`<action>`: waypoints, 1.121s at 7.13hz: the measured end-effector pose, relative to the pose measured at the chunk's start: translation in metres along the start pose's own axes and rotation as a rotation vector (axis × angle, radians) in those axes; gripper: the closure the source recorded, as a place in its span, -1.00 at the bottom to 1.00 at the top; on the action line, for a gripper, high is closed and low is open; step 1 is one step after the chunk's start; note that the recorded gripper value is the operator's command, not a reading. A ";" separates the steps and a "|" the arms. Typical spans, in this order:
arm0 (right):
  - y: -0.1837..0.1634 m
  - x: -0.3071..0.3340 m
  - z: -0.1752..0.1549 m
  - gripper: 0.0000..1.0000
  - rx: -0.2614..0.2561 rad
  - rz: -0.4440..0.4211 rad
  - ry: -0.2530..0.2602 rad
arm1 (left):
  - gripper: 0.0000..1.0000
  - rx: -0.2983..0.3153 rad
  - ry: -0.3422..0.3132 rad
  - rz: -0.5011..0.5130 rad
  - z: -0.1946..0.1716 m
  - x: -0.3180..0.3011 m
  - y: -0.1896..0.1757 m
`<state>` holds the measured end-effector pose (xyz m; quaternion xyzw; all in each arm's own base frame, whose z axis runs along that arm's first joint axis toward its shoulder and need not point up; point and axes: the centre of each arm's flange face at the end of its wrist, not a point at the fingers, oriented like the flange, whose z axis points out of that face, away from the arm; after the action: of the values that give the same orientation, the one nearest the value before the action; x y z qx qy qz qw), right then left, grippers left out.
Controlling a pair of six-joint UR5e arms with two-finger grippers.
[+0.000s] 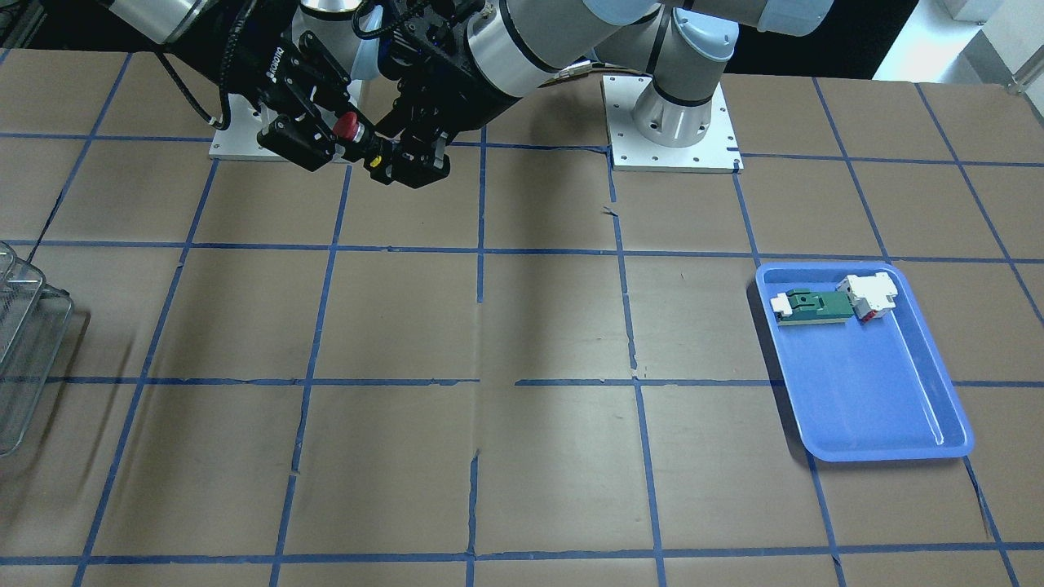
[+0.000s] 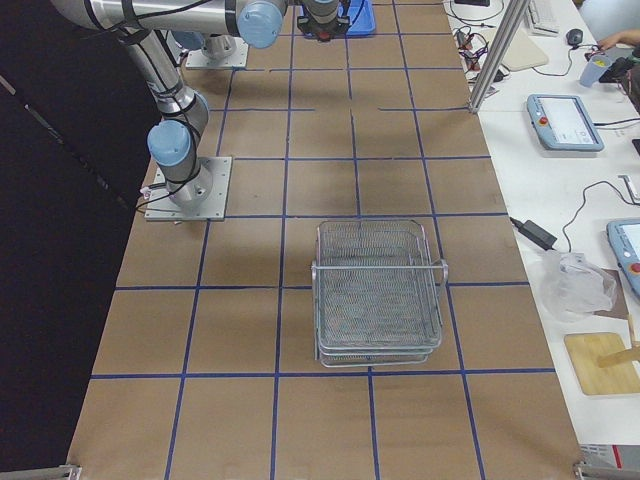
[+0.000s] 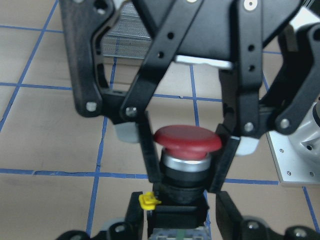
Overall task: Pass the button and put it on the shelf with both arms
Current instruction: 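Open and withdraw the left gripper while the right gripper holds the button, then carry the button over the mesh basket with the right gripper while the left retracts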
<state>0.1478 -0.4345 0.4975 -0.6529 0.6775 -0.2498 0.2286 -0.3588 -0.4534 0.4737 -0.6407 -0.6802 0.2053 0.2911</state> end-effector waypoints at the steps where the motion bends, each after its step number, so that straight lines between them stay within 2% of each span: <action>1: 0.000 0.000 0.000 1.00 0.001 0.001 0.000 | -1.00 -0.003 -0.002 0.000 -0.001 0.001 0.000; 3: 0.007 0.003 -0.001 1.00 -0.012 0.024 0.001 | -1.00 -0.012 -0.009 -0.023 -0.010 -0.001 0.003; 4: 0.019 0.008 -0.007 1.00 -0.050 0.053 0.014 | -1.00 -0.045 -0.008 -0.074 -0.019 -0.002 0.010; 5: 0.048 0.017 -0.025 1.00 -0.109 0.110 0.046 | -1.00 -0.111 -0.022 -0.141 -0.031 -0.003 0.022; 7: 0.136 0.037 -0.085 1.00 -0.240 0.268 0.155 | -1.00 -0.261 -0.111 -0.271 -0.055 -0.012 0.048; 8: 0.181 0.049 -0.108 1.00 -0.344 0.315 0.208 | -1.00 -0.320 -0.168 -0.347 -0.070 -0.016 0.061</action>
<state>-0.0628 -0.4749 0.4665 -0.5395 0.8232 -0.1579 0.0793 -0.2666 -0.4703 0.4837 -0.5329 -0.8257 0.0942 0.1593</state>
